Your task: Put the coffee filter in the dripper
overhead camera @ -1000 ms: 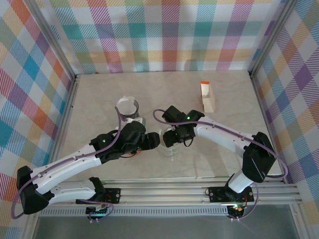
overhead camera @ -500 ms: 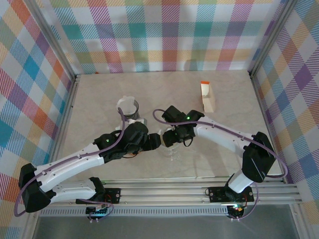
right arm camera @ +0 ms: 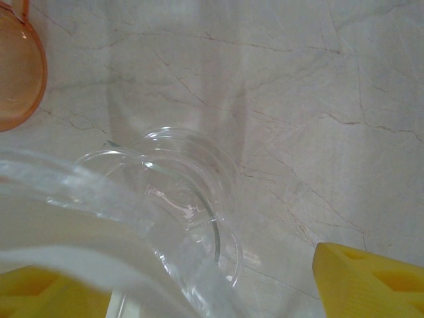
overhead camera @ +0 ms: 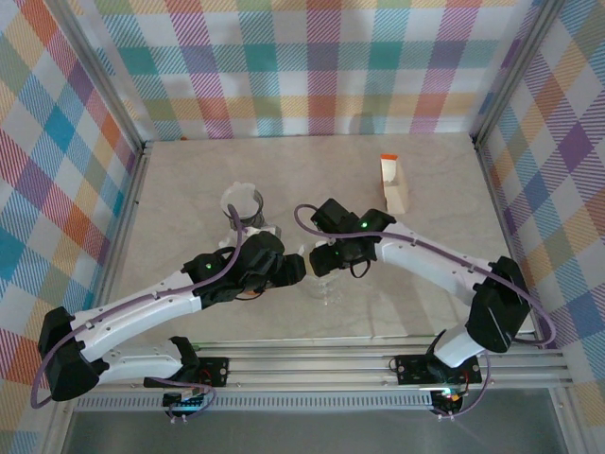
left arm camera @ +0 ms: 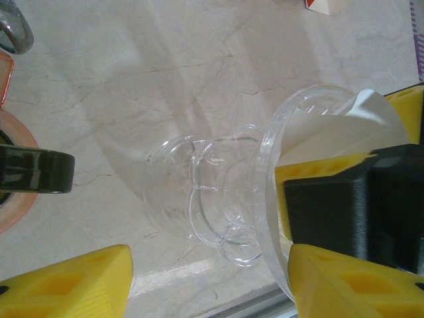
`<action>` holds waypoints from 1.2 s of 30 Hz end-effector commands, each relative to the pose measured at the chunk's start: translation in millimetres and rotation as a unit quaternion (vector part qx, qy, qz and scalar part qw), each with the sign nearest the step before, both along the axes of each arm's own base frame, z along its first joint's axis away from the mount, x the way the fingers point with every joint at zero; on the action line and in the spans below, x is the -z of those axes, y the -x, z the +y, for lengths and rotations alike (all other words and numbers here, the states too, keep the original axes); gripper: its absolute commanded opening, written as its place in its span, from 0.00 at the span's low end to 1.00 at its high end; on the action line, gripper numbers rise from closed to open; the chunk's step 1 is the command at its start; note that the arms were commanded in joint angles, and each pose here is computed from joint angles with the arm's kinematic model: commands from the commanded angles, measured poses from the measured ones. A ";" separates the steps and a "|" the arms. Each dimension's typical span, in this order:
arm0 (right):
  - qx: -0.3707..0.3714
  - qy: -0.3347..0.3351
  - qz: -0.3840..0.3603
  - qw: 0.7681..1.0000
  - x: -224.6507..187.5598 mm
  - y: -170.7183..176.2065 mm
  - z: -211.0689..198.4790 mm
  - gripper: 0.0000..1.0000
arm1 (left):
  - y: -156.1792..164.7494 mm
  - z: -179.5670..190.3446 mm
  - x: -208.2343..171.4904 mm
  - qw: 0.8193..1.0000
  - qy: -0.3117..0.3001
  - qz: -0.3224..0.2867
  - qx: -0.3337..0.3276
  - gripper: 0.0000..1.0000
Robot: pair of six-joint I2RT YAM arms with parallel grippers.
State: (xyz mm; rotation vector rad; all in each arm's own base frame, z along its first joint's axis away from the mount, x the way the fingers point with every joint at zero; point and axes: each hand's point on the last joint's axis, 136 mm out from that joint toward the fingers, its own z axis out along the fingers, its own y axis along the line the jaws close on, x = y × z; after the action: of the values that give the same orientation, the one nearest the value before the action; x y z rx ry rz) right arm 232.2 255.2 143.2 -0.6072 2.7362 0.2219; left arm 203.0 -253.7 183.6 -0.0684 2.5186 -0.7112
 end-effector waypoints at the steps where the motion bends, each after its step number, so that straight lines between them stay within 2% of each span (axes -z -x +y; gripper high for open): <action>1: 0.013 -0.016 -0.014 1.000 -14.5 -1.0 -3.1 0.78 | 0.1 2.0 6.7 1.000 -0.005 0.006 -0.002 0.63; 8: 0.021 -0.041 -0.062 0.997 -54.5 -4.5 -10.6 0.78 | -0.2 2.5 5.8 1.000 -0.005 0.005 -0.003 0.63; 17: 0.069 -0.079 -0.152 0.983 -105.4 -3.3 -45.1 0.79 | -1.9 0.1 -2.1 1.000 0.001 0.001 -0.002 0.64; 28: 0.085 -0.086 -0.179 0.976 -115.2 0.8 -61.5 0.79 | -2.7 8.9 -16.4 1.000 0.000 -0.014 -0.013 0.72; 36: 0.090 -0.097 -0.187 0.973 -122.0 2.6 -64.6 0.80 | 0.8 14.6 -39.1 0.999 0.026 -0.030 -0.016 0.78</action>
State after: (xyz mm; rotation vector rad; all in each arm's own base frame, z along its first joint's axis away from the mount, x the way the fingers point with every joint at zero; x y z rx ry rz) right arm 229.2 197.0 259.2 -0.3506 2.3743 0.2892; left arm 199.3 -244.9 196.7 -0.0765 2.4925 -0.7237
